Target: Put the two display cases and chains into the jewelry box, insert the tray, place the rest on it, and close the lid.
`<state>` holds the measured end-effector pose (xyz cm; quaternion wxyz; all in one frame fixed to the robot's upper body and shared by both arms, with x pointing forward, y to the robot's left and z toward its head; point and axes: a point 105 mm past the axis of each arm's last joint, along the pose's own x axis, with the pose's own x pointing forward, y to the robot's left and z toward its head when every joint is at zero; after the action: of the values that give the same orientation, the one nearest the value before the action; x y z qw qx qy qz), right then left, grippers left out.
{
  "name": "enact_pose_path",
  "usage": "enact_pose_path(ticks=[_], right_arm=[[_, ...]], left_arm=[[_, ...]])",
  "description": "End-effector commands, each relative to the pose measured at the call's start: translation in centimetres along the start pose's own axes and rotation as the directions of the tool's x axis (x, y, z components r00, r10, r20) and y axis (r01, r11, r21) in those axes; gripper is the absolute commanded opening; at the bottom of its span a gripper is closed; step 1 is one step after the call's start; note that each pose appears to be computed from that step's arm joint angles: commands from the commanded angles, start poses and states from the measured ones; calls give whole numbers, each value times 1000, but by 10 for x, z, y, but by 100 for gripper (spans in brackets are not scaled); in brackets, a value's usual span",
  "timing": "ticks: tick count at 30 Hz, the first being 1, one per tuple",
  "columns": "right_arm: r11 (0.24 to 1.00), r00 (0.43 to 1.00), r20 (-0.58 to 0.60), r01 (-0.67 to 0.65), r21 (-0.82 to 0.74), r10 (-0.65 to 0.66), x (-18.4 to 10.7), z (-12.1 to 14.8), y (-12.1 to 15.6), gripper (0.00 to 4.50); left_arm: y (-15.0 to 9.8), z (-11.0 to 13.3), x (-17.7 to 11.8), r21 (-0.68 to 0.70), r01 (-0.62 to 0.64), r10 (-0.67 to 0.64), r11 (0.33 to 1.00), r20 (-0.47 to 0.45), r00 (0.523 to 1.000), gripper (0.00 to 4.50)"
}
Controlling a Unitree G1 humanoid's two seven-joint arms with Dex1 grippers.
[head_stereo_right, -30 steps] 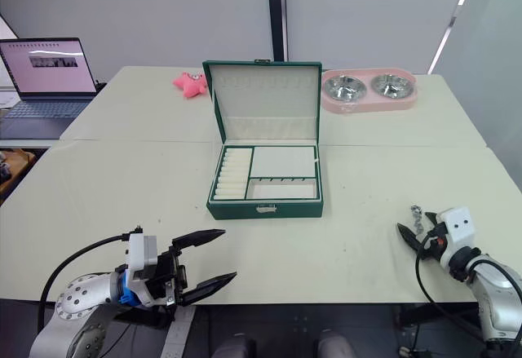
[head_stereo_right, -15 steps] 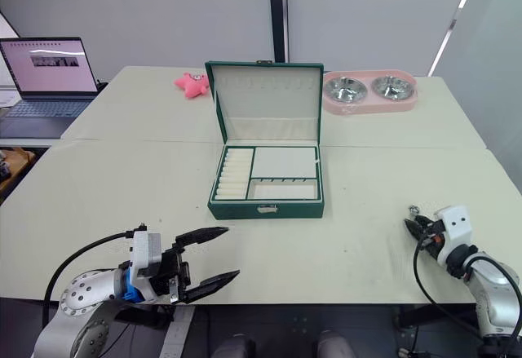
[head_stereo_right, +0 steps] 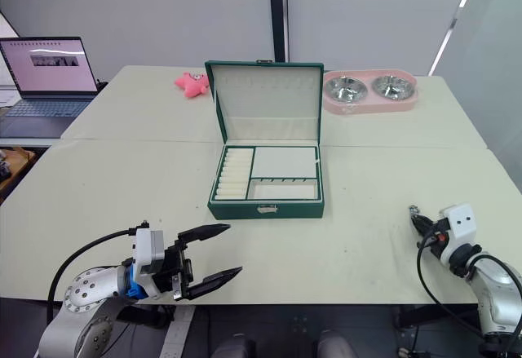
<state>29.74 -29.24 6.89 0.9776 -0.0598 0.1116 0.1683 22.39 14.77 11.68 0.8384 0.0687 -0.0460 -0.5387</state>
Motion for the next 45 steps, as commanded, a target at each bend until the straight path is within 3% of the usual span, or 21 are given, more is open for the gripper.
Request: enact_pose_path(ticks=[1, 12, 25, 36, 45], right_arm=[[999, 996, 71, -46, 0, 46, -4, 23, 4, 1], [936, 923, 164, -333, -112, 348, 8, 106, 62, 1], [795, 774, 203, -549, -256, 600, 43, 168, 125, 1], [662, 646, 178, -664, -348, 742, 72, 188, 175, 1], [586, 589, 120, -720, -372, 799, 89, 177, 199, 1]], left_arm=[[1, 6, 1, 30, -6, 6, 1000, 26, 1000, 450], [6, 13, -1, -12, -83, 83, 996, 66, 994, 450], [9, 16, -8, -60, -233, 238, 971, 99, 966, 450], [11, 18, -22, -96, -394, 404, 914, 121, 907, 450], [7, 19, -24, -107, -438, 449, 893, 127, 884, 450]])
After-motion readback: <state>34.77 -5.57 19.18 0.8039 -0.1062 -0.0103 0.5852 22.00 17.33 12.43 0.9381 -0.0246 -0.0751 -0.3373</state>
